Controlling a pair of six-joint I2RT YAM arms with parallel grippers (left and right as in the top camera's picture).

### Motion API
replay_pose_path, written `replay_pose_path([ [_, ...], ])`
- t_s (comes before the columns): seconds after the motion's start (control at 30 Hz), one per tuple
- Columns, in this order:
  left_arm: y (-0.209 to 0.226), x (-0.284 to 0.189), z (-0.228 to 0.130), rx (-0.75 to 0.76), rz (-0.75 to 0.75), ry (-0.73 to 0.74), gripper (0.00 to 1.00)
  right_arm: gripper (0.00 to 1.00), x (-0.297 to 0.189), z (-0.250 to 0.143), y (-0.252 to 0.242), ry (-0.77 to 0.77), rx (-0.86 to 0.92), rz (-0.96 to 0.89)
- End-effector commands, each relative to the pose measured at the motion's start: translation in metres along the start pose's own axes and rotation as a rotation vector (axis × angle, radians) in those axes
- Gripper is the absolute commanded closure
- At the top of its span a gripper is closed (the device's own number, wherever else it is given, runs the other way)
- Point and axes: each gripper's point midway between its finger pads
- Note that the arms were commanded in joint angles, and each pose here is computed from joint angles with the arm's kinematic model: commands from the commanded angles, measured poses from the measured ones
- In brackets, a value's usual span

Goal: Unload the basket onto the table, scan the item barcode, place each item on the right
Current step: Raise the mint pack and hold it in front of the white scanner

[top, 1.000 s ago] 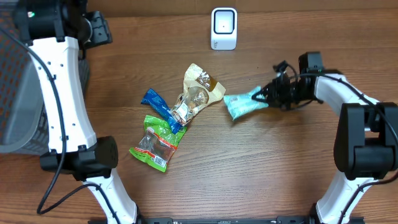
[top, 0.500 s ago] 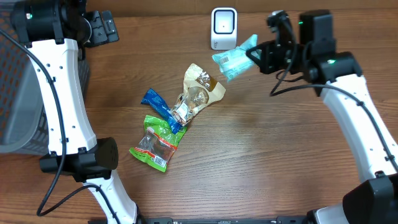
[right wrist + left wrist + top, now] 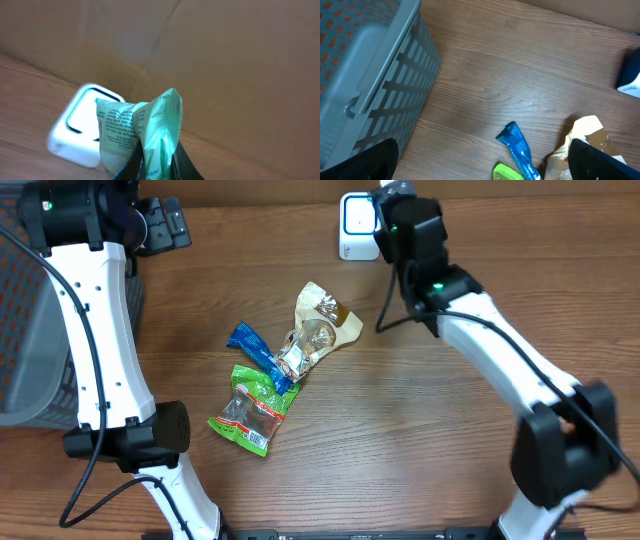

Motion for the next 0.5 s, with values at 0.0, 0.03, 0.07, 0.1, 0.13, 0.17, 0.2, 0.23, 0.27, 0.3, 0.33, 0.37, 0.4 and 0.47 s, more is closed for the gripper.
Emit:
replay_pose_path([
  [0.0,0.001,-0.015,0.004,0.011,-0.003,-0.038,0.00,0.96,0.017,0.002,-0.007,-0.020,-0.201,-0.142],
  [0.03,0.001,-0.015,0.004,0.011,-0.003,-0.038,0.00,0.96,0.021,0.005,-0.005,-0.042,-0.229,-0.158],
  [0.07,0.001,-0.015,0.004,0.010,-0.003,-0.038,0.00,0.96,0.027,0.007,-0.001,-0.068,-0.263,-0.173],
  [0.1,0.001,-0.015,0.004,0.011,-0.003,-0.038,0.00,0.96,0.031,0.009,0.002,-0.092,-0.293,-0.186],
  [0.13,0.001,-0.015,0.004,0.010,-0.003,-0.038,0.00,0.96,0.035,0.011,0.004,-0.112,-0.312,-0.200],
  [0.17,0.001,-0.015,0.004,0.010,-0.003,-0.038,0.00,0.96,0.040,0.010,0.007,-0.130,-0.345,-0.211],
  [0.2,0.001,-0.015,0.004,0.010,-0.003,-0.038,0.00,0.96,0.044,0.008,0.012,-0.137,-0.374,-0.203],
  [0.23,0.001,-0.015,0.004,0.010,-0.003,-0.038,0.00,0.96,0.049,0.004,0.021,-0.146,-0.409,-0.179],
  [0.27,0.001,-0.015,0.004,0.010,-0.003,-0.038,0.00,0.96,0.051,0.002,0.026,-0.152,-0.422,-0.165],
  [0.3,0.001,-0.015,0.004,0.011,-0.004,-0.038,0.00,0.96,0.053,0.002,0.031,-0.164,-0.428,-0.153],
  [0.33,0.001,-0.015,0.004,0.010,-0.003,-0.038,0.00,0.96,0.055,0.001,0.034,-0.173,-0.431,-0.146],
  [0.37,0.001,-0.015,0.004,0.010,-0.003,-0.038,0.00,0.96,0.055,0.003,0.036,-0.186,-0.426,-0.148],
  [0.4,0.001,-0.015,0.004,0.010,-0.003,-0.038,0.00,0.96,0.054,0.007,0.042,-0.210,-0.418,-0.149],
  [0.47,0.001,-0.015,0.004,0.010,-0.003,-0.038,0.00,0.96,0.054,0.006,0.052,-0.221,-0.425,-0.127],
])
Point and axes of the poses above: each gripper's point midway between its finger pads, its own x axis out along the fingers, its own y axis along the line the jaws close on, z = x × y, and after that the axes turned 1 degree about x, right-handed
